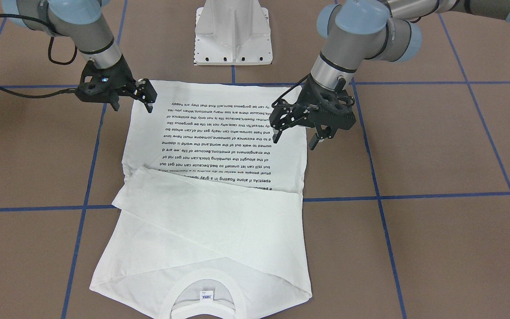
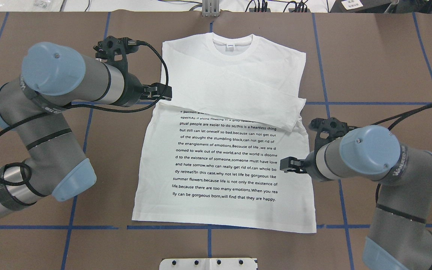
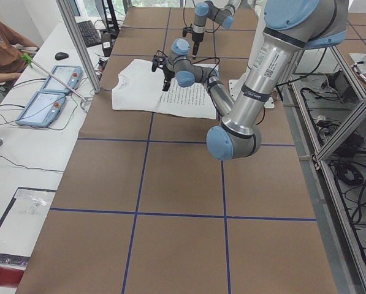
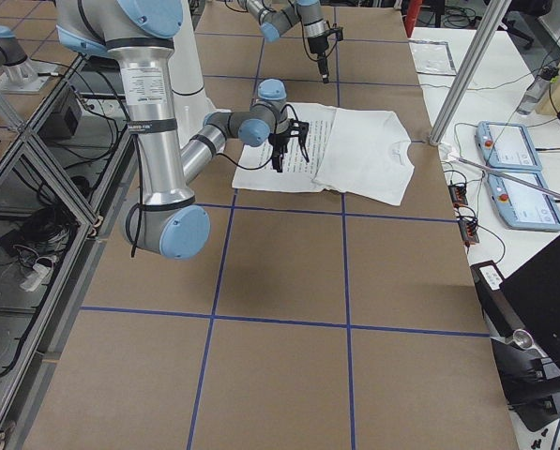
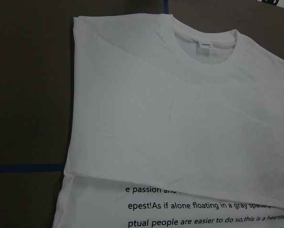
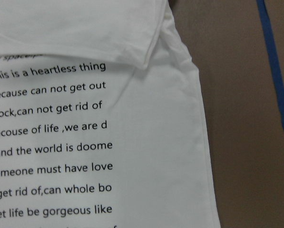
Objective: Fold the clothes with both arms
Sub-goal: 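Lower both grippers to the bottom hem corners of the shirt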
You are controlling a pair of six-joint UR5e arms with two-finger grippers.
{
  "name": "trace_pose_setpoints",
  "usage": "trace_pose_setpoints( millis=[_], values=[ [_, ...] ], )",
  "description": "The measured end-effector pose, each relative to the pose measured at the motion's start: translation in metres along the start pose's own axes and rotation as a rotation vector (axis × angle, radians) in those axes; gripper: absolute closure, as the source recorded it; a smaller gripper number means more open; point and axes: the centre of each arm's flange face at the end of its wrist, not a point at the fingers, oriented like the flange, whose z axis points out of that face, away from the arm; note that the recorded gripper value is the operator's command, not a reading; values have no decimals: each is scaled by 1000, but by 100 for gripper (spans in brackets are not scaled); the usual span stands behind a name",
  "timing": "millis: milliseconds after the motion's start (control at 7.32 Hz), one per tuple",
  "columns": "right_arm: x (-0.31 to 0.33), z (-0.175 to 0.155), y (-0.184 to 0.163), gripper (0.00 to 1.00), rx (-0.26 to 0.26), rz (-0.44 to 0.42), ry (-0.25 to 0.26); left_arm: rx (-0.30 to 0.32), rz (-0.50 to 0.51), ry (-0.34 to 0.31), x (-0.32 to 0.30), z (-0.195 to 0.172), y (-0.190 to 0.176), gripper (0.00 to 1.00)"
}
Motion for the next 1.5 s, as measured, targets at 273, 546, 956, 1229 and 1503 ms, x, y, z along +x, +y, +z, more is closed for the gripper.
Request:
trace_pose_setpoints(
  millis=[273, 546, 956, 1229, 1503],
  values=[
    [4, 22, 44, 1, -14, 21, 9, 1, 0, 6, 0, -5, 5, 1],
    [15, 34, 69, 1, -25, 33, 22, -2, 2, 5, 1, -4, 7, 1],
    [29, 46, 98, 1, -43, 39, 58, -4, 7, 5, 2, -2, 6, 1],
    [33, 47, 104, 6, -51, 39, 65, -4, 9, 9, 4, -2, 6, 1],
    [35, 50, 109, 8, -59, 33, 72, -5, 12, 10, 4, -2, 6, 1]
  ],
)
